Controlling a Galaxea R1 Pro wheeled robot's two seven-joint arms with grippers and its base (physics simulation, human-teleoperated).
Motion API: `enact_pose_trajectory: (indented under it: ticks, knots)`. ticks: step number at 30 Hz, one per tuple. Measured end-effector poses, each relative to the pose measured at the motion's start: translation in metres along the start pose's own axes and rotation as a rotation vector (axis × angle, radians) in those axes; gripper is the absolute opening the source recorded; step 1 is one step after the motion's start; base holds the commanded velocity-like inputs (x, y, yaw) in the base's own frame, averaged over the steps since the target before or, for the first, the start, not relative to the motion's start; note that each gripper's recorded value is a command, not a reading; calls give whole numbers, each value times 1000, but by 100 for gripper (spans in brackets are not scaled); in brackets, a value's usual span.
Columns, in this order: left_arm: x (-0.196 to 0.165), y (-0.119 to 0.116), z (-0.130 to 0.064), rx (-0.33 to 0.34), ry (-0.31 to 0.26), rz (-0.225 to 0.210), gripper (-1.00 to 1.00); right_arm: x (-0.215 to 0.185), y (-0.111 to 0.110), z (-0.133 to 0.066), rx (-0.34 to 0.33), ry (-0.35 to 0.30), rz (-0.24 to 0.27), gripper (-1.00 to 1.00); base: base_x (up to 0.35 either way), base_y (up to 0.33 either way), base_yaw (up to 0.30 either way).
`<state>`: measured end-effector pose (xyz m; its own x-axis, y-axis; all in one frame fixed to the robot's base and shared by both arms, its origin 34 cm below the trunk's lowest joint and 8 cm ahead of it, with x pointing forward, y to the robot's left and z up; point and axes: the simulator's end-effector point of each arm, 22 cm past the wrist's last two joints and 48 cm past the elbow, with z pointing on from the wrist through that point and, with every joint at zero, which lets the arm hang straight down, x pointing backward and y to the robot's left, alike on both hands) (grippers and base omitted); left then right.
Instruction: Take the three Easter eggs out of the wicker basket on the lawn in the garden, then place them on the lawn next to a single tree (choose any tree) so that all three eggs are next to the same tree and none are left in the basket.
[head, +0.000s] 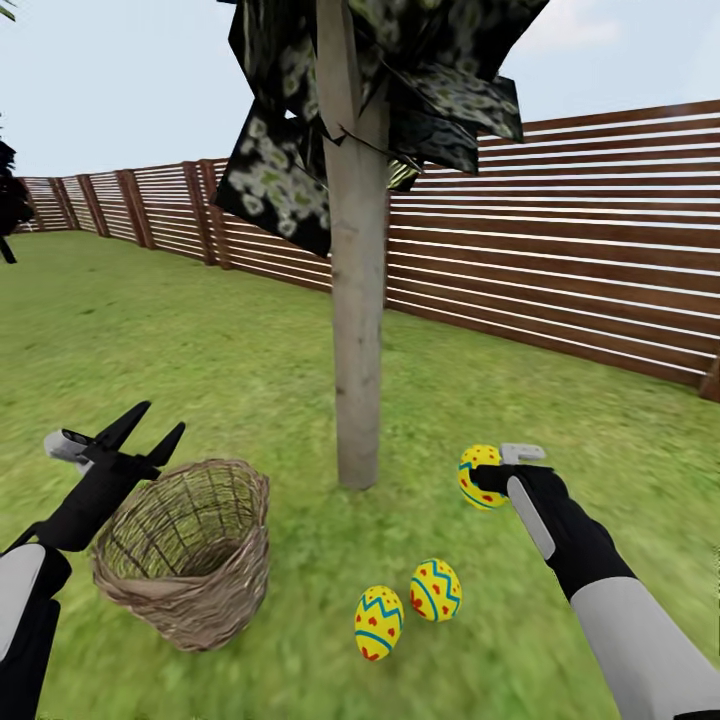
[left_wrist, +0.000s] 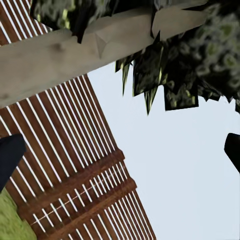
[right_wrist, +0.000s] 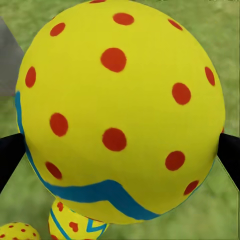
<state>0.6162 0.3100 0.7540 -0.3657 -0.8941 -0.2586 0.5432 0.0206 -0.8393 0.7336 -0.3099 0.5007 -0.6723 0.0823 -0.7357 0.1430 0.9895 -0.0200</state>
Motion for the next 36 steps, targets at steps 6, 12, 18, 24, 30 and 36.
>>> enact_pose_trajectory:
  ticks: [6, 12, 18, 24, 30, 36]
  knots:
    - [1, 1, 0, -1, 2, -1, 100, 19, -2, 8, 8, 40, -11, -100, 0, -312, 2]
    - [3, 1, 2, -1, 7, -3, 100, 62, 31, 29, -5, 41, -170, -100, 0, -51, 0]
    - [9, 1, 4, 1, 19, -8, 100, 107, 15, 43, 31, 126, -180, -100, 0, 0, 0]
    - [9, 2, 4, 0, 20, -10, 100, 126, -3, 54, 65, 115, -162, -100, -66, -118, 0]
    - [9, 2, 4, 1, 19, -9, 100, 127, 3, 54, 57, 117, -161, -100, -3, -81, 0]
    - [14, 3, 6, 10, 10, -30, 100, 125, 21, 53, 35, 106, -168, -100, 0, -3, 137]
